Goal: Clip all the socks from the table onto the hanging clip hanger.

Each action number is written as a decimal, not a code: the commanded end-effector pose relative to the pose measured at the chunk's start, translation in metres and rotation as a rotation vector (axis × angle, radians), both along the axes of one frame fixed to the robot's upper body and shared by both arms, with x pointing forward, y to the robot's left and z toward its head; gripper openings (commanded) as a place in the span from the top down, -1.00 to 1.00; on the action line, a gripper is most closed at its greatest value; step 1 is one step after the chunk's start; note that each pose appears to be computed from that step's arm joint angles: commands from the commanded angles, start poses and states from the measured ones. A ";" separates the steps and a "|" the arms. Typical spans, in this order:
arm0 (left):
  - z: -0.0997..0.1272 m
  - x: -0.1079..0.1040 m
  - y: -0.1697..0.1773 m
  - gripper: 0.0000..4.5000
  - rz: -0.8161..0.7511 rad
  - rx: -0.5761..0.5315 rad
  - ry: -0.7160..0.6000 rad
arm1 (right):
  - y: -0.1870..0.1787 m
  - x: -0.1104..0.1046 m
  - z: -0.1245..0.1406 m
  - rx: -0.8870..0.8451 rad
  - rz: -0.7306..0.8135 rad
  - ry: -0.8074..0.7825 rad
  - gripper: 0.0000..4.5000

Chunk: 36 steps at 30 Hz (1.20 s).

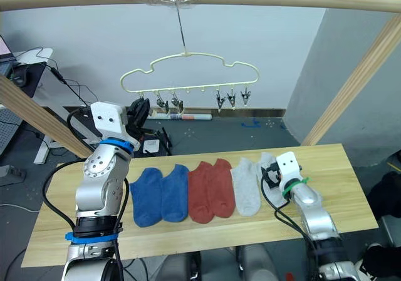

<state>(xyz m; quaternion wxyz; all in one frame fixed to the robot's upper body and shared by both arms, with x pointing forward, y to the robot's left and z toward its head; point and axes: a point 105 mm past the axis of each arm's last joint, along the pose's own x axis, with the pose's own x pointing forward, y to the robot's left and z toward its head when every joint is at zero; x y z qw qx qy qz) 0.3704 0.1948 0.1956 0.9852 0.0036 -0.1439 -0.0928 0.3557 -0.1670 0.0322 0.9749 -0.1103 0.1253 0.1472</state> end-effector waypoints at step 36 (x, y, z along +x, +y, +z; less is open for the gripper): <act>0.021 -0.016 -0.025 0.94 -0.330 -0.072 0.134 | 0.222 -0.011 0.108 0.094 0.592 -0.296 1.00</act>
